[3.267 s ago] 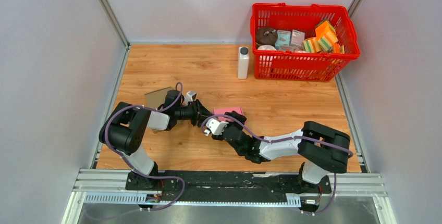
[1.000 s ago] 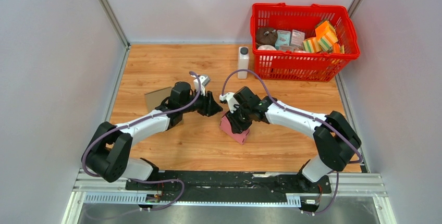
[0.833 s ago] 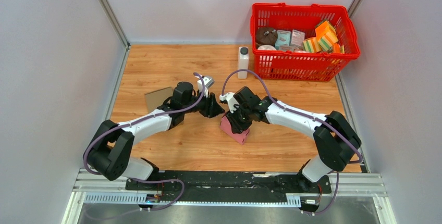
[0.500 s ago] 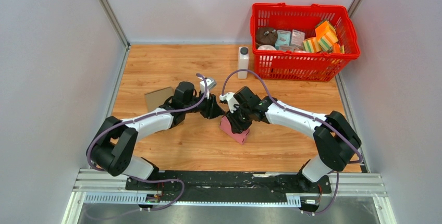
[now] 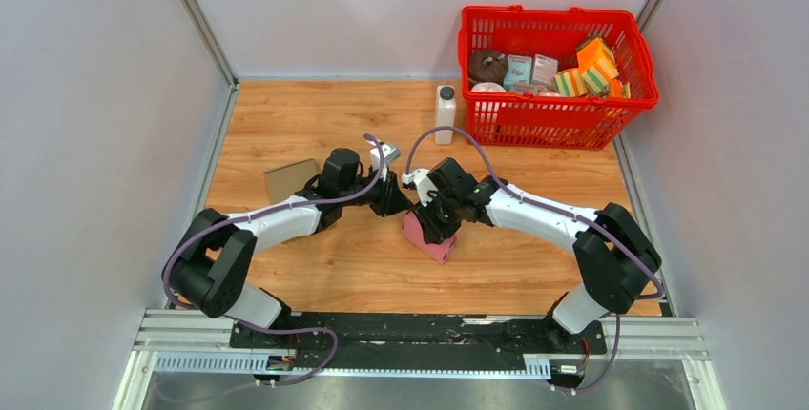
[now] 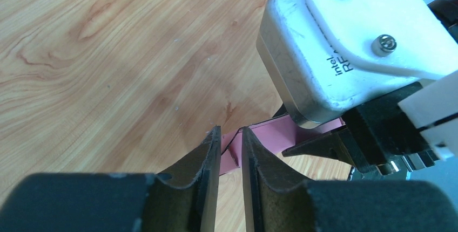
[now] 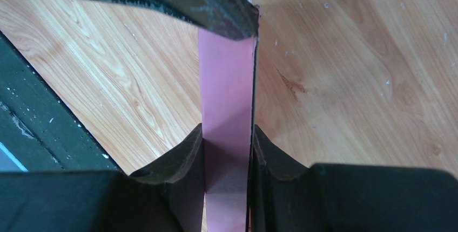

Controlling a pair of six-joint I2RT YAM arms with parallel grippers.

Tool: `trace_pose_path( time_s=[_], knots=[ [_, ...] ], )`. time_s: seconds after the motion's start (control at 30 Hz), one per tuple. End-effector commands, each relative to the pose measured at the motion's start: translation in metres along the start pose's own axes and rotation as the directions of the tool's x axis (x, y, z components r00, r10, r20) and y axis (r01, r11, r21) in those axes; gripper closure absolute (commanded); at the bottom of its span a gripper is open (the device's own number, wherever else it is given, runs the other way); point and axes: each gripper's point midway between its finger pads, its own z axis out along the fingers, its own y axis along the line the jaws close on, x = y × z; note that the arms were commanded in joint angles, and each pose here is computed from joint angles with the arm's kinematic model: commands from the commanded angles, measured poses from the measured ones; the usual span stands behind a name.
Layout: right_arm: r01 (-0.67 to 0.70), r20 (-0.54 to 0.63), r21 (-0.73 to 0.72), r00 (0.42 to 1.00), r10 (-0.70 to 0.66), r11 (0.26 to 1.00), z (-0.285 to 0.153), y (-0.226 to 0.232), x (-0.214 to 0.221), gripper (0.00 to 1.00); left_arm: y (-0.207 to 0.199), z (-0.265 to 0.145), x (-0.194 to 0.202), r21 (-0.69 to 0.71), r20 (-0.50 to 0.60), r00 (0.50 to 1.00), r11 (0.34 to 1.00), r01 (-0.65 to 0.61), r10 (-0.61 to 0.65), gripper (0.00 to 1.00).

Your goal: Fold the paper box

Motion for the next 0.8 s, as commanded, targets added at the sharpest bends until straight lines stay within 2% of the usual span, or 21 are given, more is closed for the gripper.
trace_pose_path(
  time_s=[0.0, 0.1, 0.2, 0.77],
  knots=[
    [0.037, 0.077, -0.02, 0.996, -0.035, 0.999, -0.007, 0.007, -0.023, 0.8, -0.017, 0.007, -0.019, 0.056, 0.027, 0.996, 0.995, -0.086, 0.084, 0.78],
    [0.037, 0.077, -0.02, 0.996, -0.035, 0.999, -0.007, 0.007, -0.023, 0.8, -0.018, 0.007, -0.009, 0.043, -0.014, 0.997, 0.996, -0.08, 0.081, 0.83],
    [0.035, 0.077, -0.019, 0.996, -0.034, 0.999, -0.007, 0.006, -0.023, 0.81, -0.021, 0.005, -0.01, 0.02, -0.006, 0.994, 0.994, -0.106, 0.106, 0.87],
    [0.043, 0.097, -0.009, 0.994, -0.042, 0.999, -0.005, 0.009, -0.028, 0.83, -0.019, -0.002, 0.02, -0.072, -0.062, 0.984, 0.983, -0.171, 0.167, 0.95]
  ],
)
